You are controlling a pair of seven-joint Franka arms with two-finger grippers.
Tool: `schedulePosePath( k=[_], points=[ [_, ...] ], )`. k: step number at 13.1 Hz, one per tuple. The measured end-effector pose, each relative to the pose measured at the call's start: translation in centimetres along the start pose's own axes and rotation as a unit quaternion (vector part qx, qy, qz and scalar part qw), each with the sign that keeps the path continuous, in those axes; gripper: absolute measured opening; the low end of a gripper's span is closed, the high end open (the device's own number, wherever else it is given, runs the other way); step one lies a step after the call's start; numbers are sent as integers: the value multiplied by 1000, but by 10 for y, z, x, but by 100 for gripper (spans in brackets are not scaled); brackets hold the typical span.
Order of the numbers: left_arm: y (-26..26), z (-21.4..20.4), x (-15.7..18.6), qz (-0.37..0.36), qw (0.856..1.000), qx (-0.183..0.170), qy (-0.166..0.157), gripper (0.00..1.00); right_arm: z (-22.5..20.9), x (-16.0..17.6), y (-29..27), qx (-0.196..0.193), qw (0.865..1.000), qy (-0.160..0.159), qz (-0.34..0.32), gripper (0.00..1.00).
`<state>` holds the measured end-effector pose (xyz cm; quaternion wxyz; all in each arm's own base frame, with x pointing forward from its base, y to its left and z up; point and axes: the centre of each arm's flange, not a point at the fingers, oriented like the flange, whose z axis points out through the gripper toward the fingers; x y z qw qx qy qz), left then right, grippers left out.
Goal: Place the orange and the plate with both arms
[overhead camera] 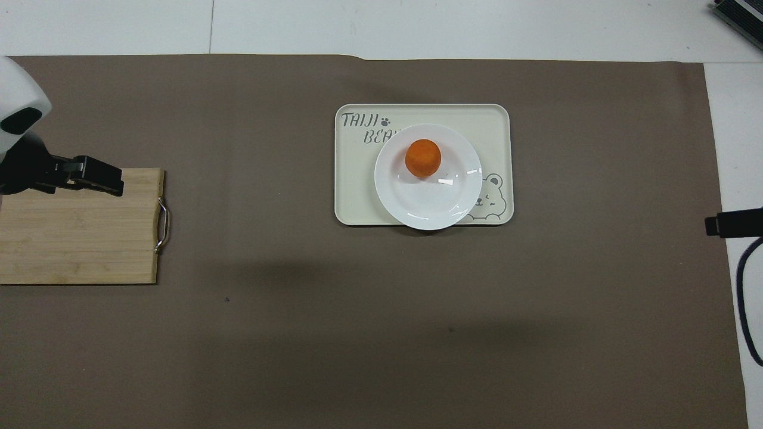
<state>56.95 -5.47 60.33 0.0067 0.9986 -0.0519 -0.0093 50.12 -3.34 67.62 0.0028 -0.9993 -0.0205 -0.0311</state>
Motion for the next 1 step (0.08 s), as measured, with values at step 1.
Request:
schedulePosePath(
  k=[1],
  points=[
    [0,0,0,0,1000,0,0,100,0,0,0,0,1000,0,0,100]
  ],
)
